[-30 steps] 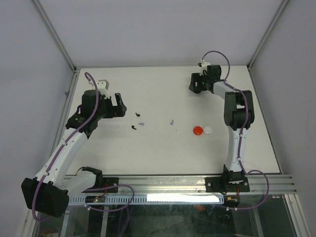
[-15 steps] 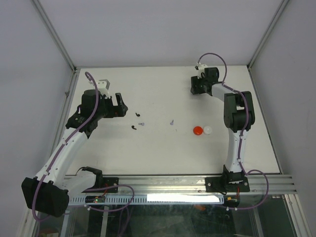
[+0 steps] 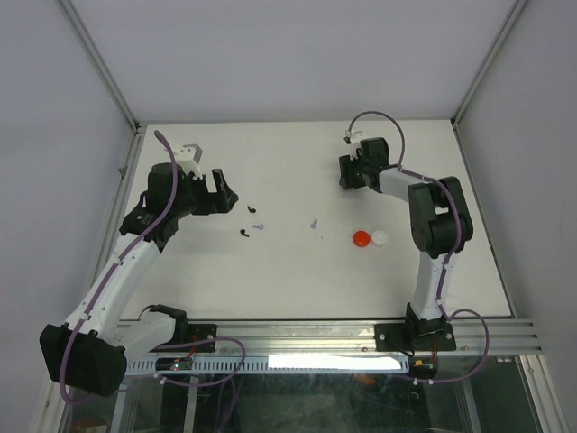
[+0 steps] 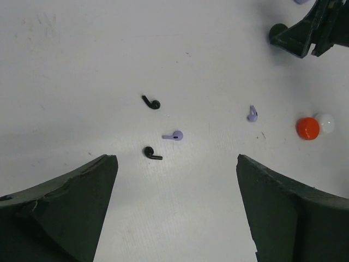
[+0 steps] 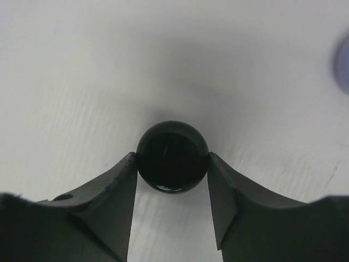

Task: Insert the wireless bluetooth earbuds into the charging case
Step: Pick up the charging case at the center of the board.

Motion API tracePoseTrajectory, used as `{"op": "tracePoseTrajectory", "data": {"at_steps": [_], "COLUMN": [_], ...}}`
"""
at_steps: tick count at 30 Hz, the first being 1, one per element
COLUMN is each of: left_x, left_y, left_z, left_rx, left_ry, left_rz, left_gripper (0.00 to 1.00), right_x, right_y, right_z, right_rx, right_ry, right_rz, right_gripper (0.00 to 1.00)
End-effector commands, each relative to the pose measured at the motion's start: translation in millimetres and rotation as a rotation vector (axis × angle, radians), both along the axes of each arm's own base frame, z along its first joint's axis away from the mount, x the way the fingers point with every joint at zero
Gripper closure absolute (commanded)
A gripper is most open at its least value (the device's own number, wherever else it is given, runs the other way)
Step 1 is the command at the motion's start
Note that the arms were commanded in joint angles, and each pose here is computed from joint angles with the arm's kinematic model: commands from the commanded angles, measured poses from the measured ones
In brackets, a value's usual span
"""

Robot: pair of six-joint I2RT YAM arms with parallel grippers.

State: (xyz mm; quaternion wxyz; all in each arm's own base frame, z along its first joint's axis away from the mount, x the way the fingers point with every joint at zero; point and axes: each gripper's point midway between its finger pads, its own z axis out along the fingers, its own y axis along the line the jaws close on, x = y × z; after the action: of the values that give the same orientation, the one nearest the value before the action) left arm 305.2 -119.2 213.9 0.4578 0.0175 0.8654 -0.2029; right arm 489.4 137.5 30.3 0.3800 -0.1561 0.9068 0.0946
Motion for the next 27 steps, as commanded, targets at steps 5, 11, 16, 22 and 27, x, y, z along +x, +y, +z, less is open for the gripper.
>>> {"op": "tracePoseTrajectory", "data": {"at_steps": [5,11,16,22,27], "left_x": [-3.0,-10.9,-15.6,-20.7,-25.9], "left_y": [-30.5,-48.6,-64.8,-92.5,-119.4], "left_z": [34.5,44.0,45.1,46.8,52.7], "left_rx": [-0.211,-0.344,-0.418,-0.479,-0.515], "left_ry": [-0.060,-0.060,-0.060,-0.077,-0.114], "left_rz": [-0.086,-0.138,-0.166,-0.198,-0.232], "left_gripper": [0.08,0.12,0.14,0.16,0.17], "right_x": [-34.4,-80.1,-117.0,-163.3,-193.6], "right_y": [58.0,99.6,123.2,150.7,168.9], "right_z": [95.7,133.0,161.2,186.2,195.8], "right_rx": [0.132,0.237,0.348,0.480,0.556], "right_ry": [-0.253,-0.355,-0.442,-0.527,-0.568], "right_rz": [0.026,0.104,0.166,0.274,0.365], "right_gripper": [0.58,0.57,0.57,0.57,0.57]}}
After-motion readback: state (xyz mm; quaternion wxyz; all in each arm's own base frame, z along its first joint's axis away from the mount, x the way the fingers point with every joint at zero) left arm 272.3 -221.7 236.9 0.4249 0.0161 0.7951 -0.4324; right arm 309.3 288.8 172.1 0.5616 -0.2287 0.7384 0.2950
